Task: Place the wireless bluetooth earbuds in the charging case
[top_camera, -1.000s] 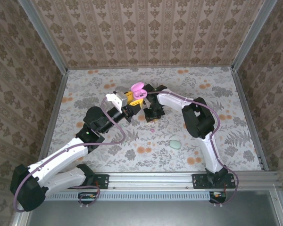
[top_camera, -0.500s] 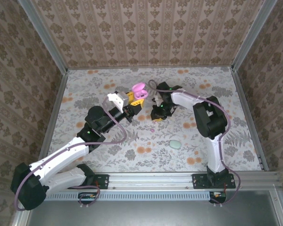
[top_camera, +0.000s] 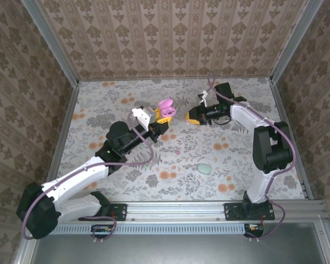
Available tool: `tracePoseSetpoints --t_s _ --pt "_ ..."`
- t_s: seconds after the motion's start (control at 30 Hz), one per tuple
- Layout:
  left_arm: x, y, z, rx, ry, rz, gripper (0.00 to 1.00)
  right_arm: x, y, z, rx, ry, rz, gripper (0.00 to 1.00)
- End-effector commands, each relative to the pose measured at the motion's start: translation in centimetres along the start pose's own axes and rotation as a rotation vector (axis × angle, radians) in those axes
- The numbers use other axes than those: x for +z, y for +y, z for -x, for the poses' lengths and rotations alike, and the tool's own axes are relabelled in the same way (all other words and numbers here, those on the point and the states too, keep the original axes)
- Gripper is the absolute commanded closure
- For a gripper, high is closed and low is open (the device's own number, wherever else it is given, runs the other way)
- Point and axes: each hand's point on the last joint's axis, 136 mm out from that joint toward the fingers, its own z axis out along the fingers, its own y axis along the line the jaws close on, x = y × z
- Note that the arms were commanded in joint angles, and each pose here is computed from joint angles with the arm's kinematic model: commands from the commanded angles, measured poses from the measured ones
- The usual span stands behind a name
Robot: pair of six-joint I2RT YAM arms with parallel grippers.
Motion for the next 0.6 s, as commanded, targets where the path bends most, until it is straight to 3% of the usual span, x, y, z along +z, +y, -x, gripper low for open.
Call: tracePoseSetpoints --t_s 0.0,0.57 --pt "0.3 -0.2 2.6 -0.005 -0.072 -0.019 0.67 -1.6 4.9 -1.0 -0.103 0.024 0.163 0.76" --pt "1.3 0.2 1.0 -0.017 -0.029 -0.023 0.67 -3.4 7.7 0.6 -0.059 -0.052 0.185 0.76"
